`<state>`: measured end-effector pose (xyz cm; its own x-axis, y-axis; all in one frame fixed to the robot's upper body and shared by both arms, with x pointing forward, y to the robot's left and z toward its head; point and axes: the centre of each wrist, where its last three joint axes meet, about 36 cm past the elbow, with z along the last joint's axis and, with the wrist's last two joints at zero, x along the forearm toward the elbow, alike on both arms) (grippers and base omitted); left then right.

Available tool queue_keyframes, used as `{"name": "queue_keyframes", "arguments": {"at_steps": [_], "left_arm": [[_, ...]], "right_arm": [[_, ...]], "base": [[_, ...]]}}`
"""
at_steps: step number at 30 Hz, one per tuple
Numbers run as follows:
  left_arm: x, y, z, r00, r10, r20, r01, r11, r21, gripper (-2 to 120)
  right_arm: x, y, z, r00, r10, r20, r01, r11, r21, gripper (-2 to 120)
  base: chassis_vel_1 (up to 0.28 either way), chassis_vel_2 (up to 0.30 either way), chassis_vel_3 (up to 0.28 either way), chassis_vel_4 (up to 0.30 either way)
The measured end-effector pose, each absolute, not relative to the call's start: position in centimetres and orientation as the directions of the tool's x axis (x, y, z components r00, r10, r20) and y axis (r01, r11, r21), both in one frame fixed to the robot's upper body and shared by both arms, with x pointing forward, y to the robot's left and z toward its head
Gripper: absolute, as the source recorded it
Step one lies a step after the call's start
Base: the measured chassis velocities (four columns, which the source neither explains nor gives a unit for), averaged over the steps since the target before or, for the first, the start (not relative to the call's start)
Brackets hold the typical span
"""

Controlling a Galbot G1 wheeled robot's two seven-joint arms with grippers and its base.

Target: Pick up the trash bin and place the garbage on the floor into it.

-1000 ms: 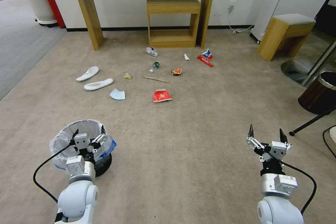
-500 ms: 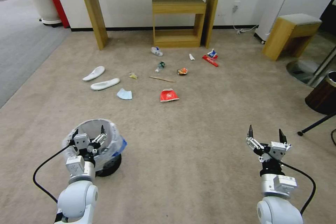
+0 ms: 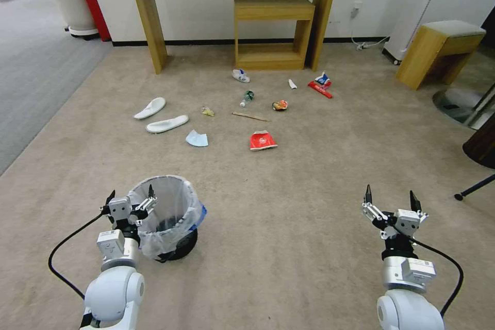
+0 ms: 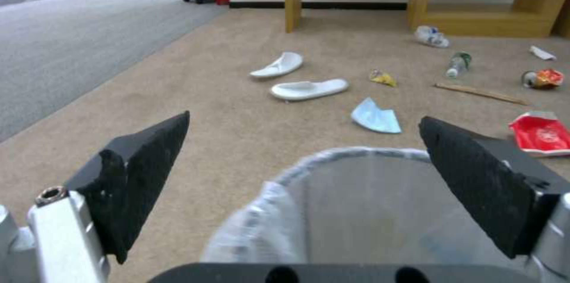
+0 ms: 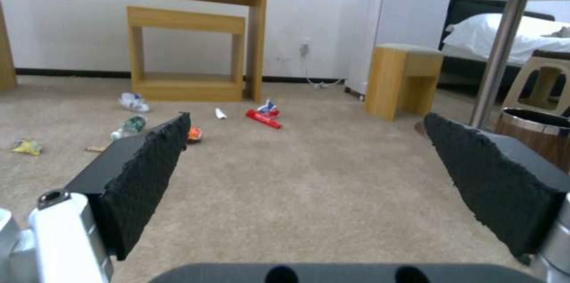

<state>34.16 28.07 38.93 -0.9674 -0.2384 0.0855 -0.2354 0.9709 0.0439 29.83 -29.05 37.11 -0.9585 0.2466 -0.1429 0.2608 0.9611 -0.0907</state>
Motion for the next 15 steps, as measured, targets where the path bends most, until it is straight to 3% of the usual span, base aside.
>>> {"name": "queue_keyframes", "arguments": {"at_steps": [9, 15], "left_arm": [[34.3, 28.11, 38.77, -0.967, -0.239, 0.088, -0.236, 0.971, 0.043, 100], [34.43, 28.19, 38.66, -0.966, -0.241, 0.089, -0.238, 0.97, 0.044, 100]], "right_arm": [[29.99, -29.12, 36.63, -0.956, 0.246, -0.162, 0.262, 0.962, -0.08, 100], [30.13, -29.22, 36.43, -0.953, 0.245, -0.177, 0.261, 0.963, -0.073, 100]], "base": [[0.126, 0.113, -0.126, -0.115], [0.043, 0.046, -0.028, -0.041]]}}
